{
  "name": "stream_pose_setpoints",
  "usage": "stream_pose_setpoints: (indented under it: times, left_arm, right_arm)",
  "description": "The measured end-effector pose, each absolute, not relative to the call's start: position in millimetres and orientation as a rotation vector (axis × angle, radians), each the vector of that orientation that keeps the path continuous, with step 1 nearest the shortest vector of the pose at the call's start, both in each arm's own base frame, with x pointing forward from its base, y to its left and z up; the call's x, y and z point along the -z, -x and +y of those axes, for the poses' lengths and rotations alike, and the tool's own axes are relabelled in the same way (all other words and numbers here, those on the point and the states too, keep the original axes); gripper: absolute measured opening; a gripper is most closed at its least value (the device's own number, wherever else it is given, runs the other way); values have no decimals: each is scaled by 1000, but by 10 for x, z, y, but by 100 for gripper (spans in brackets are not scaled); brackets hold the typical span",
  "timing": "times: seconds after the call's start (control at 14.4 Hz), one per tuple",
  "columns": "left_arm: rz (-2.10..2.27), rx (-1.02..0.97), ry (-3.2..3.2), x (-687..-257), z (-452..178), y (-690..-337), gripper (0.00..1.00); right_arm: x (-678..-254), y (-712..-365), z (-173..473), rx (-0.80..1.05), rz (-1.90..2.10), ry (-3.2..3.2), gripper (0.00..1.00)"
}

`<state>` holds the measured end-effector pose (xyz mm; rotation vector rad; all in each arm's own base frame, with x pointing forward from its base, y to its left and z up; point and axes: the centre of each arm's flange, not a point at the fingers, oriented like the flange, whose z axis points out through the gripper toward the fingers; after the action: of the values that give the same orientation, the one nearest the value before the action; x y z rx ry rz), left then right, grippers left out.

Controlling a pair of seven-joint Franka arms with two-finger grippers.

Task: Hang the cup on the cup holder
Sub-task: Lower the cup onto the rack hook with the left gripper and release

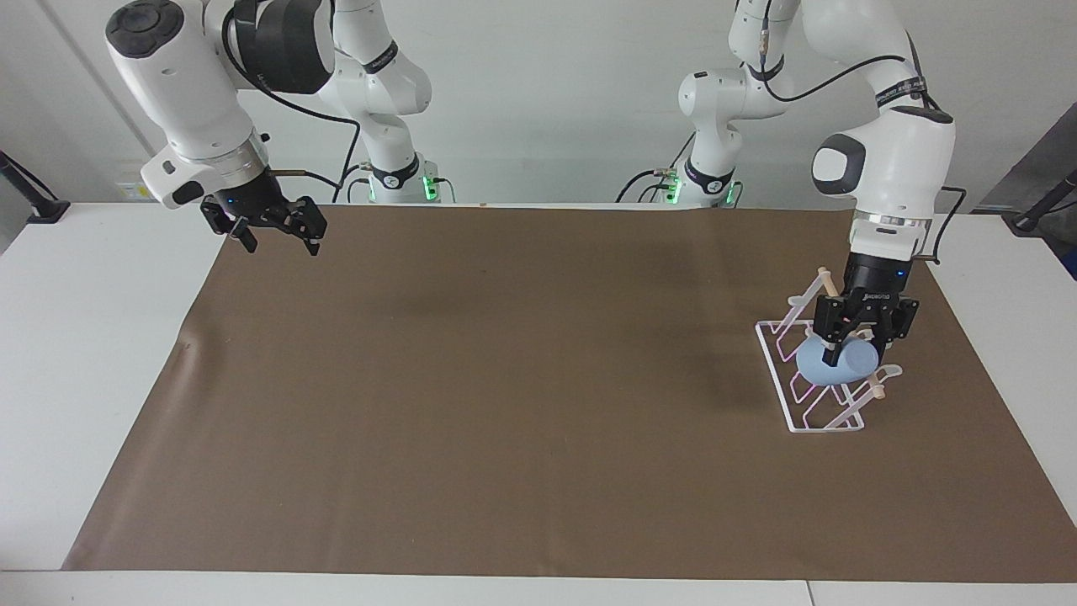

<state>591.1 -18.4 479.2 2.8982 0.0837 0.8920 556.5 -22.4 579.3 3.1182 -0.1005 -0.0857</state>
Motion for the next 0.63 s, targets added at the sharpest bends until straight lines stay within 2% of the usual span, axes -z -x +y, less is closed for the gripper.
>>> stream_pose_setpoints:
  times: [0.14,0.35,0.63]
  left_arm:
    - [56,-893,-2904,-4787,-186,-5909,73]
    - [47,-879,-2907,-4777,-211,-5904,99]
    - [21,-715,-2940,-4879,-265,-5839,100]
  right_arm:
    - [-5793,-5565,-225,86,-101,-3118,100]
    - [-5793,-5566,-211,86,-97,-3118,100]
    - [-5806,-5561,-193,82,-92,-3118,100]
